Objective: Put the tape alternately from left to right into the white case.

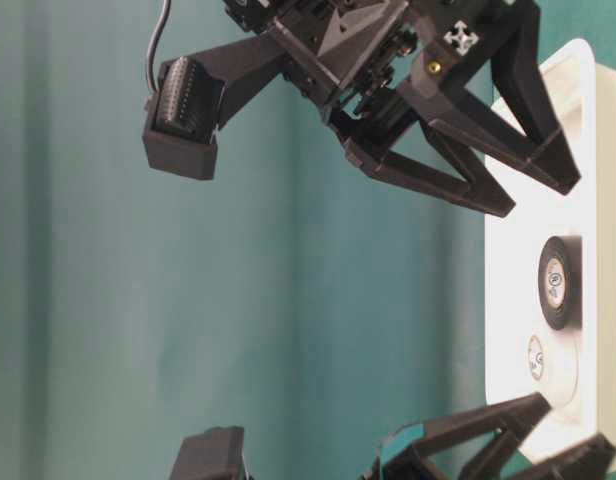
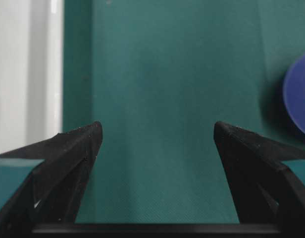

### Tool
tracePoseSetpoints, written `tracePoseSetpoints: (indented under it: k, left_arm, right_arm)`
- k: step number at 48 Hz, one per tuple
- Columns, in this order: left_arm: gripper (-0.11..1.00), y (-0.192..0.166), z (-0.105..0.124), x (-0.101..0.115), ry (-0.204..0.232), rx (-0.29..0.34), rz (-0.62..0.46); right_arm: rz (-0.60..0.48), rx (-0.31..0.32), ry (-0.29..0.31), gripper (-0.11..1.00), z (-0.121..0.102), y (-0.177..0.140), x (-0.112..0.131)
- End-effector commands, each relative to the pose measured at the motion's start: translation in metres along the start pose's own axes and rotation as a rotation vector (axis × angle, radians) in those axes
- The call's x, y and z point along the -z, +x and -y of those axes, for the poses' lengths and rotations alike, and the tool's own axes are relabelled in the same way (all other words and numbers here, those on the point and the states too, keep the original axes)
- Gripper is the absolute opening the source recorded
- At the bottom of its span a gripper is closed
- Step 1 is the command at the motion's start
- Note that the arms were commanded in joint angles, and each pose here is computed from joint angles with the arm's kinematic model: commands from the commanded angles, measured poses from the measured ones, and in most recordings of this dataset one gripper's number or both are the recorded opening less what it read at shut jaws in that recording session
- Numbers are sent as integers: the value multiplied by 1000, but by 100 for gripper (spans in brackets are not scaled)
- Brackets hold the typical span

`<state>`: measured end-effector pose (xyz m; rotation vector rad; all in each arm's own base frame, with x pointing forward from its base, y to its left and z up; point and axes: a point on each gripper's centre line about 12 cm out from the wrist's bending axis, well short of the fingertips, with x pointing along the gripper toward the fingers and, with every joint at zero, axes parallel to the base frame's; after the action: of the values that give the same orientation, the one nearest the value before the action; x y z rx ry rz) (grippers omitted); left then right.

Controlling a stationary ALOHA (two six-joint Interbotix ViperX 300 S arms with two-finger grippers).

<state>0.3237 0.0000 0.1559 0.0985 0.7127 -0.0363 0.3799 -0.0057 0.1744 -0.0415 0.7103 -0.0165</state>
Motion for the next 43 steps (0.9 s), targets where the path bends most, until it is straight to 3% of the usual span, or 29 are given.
tracePoseSetpoints:
  k: [1,21,43]
  left_arm:
    - [98,-5,3,-7,4,5,31]
    - [98,-6,3,-8,4,5,34]
    - [98,-6,3,-8,2,4,36]
  right_arm:
    - [52,-6,-3,76,-1,-8,-11]
    - [26,-4,-3,76,-1,-10,-2]
    - [19,-30,-1,76,-12,-45,29]
